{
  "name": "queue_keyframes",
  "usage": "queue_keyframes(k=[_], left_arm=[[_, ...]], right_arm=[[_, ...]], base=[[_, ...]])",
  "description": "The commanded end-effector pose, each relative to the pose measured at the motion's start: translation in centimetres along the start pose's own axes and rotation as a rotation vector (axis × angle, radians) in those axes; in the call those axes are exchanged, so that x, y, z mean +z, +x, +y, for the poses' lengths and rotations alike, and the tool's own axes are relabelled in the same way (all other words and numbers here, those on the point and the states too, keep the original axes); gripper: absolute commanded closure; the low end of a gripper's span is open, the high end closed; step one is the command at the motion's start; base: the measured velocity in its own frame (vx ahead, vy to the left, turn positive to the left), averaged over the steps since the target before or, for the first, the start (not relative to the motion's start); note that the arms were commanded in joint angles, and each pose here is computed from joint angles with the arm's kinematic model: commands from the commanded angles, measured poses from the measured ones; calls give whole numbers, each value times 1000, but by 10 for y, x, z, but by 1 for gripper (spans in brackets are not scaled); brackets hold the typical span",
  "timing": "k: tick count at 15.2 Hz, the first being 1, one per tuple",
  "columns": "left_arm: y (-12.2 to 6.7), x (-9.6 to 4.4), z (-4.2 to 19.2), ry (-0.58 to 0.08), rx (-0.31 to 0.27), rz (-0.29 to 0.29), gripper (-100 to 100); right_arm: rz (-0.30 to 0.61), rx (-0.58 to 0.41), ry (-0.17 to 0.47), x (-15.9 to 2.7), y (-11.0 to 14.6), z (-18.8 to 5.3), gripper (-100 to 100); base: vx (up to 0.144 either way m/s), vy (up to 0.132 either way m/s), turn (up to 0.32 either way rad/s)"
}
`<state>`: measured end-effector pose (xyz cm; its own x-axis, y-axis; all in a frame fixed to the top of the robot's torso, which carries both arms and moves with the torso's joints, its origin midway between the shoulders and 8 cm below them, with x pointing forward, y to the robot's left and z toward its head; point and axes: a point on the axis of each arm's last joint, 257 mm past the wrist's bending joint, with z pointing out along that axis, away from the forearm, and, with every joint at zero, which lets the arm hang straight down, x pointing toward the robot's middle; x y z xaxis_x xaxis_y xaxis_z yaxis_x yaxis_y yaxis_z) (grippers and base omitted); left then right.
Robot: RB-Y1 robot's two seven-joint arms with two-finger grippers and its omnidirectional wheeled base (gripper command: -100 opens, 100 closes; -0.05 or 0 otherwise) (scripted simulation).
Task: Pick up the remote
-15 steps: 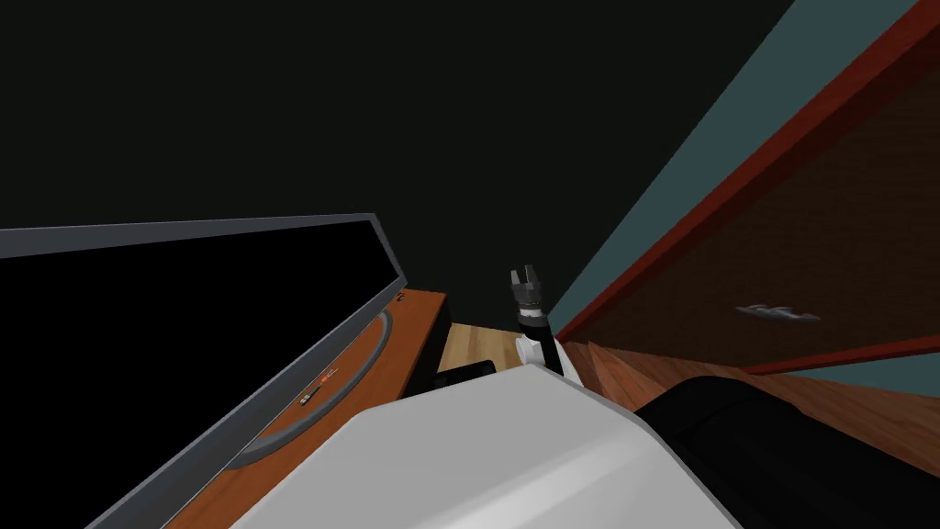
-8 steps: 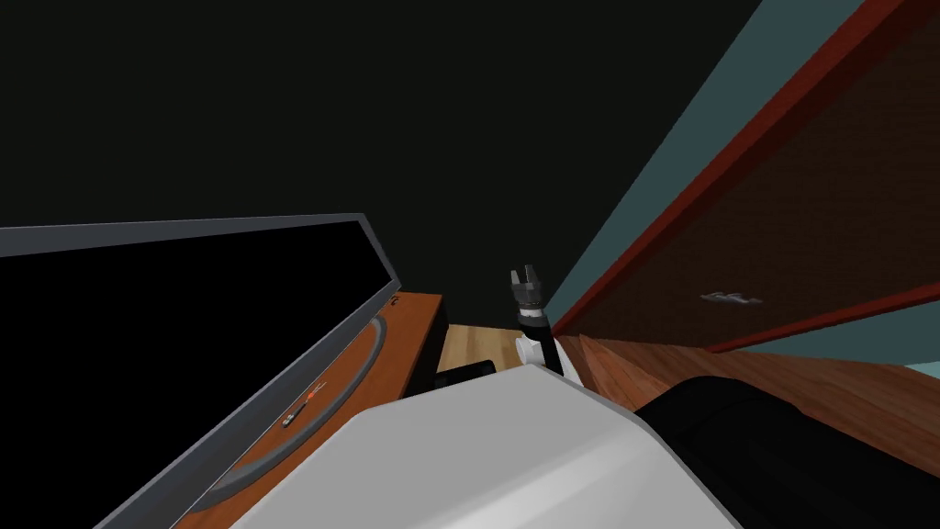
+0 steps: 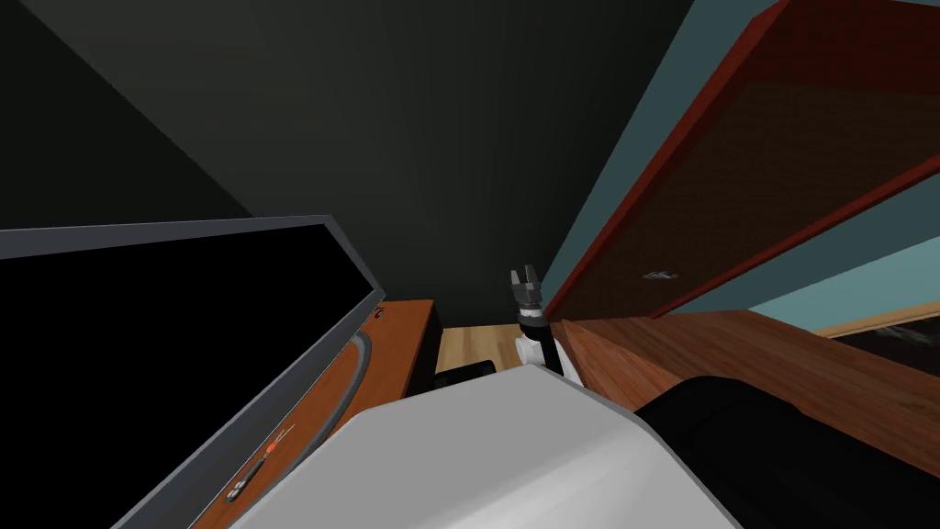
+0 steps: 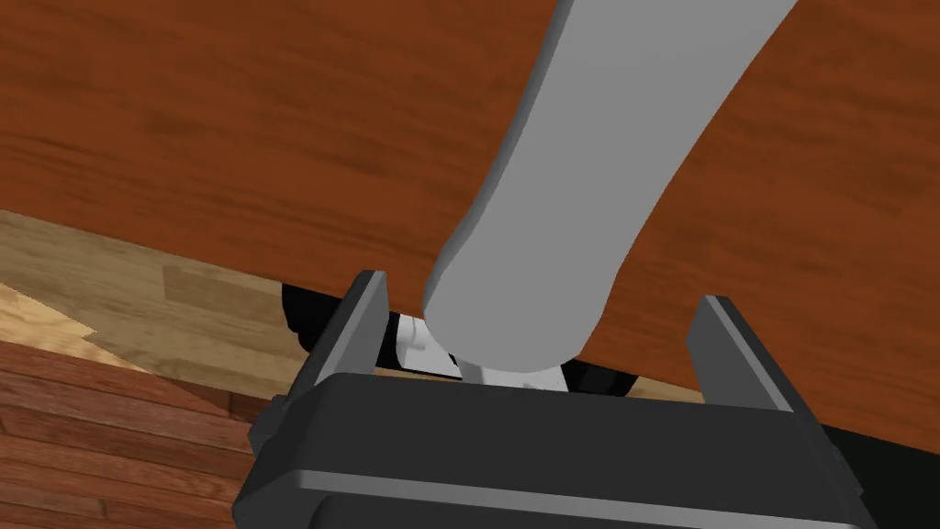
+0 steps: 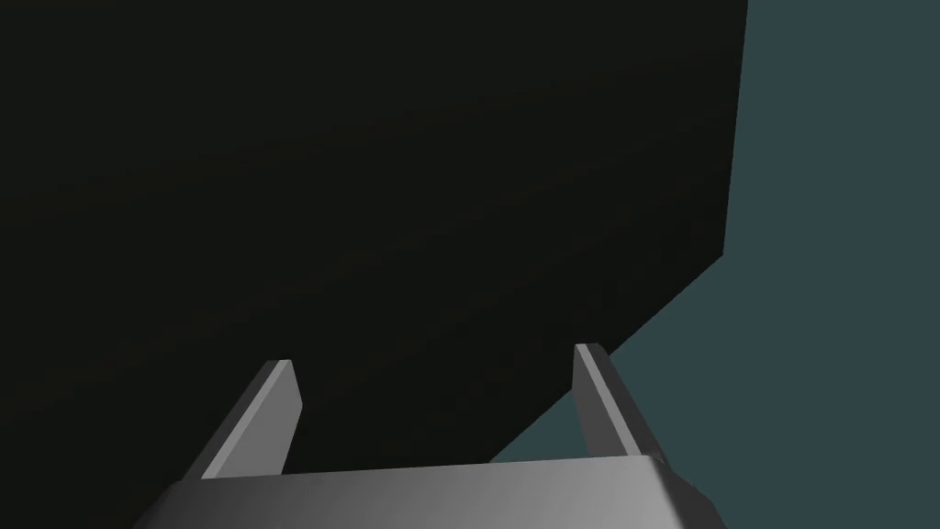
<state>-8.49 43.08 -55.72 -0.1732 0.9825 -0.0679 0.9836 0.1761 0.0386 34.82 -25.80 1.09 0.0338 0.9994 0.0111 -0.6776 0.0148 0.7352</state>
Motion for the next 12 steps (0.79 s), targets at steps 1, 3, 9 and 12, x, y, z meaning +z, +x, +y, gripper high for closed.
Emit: queue_keyframes(k=[1,3,9,12], left_arm=[[12,0,-12,21,46,26,-100],[18,0,-20,34,75,40,-100],[23,8,-29,52,106,58,-100],[18,20,-24,48,91,60,-100]], right_arm=[[0,0,0,0,0,0,0],[0,0,0,0,0,0,0],[0,0,0,0,0,0,0],[0,0,0,0,0,0,0]], base=[[23,42,-209],[17,40,-175],[3,42,-140],[-73,4,-96]])
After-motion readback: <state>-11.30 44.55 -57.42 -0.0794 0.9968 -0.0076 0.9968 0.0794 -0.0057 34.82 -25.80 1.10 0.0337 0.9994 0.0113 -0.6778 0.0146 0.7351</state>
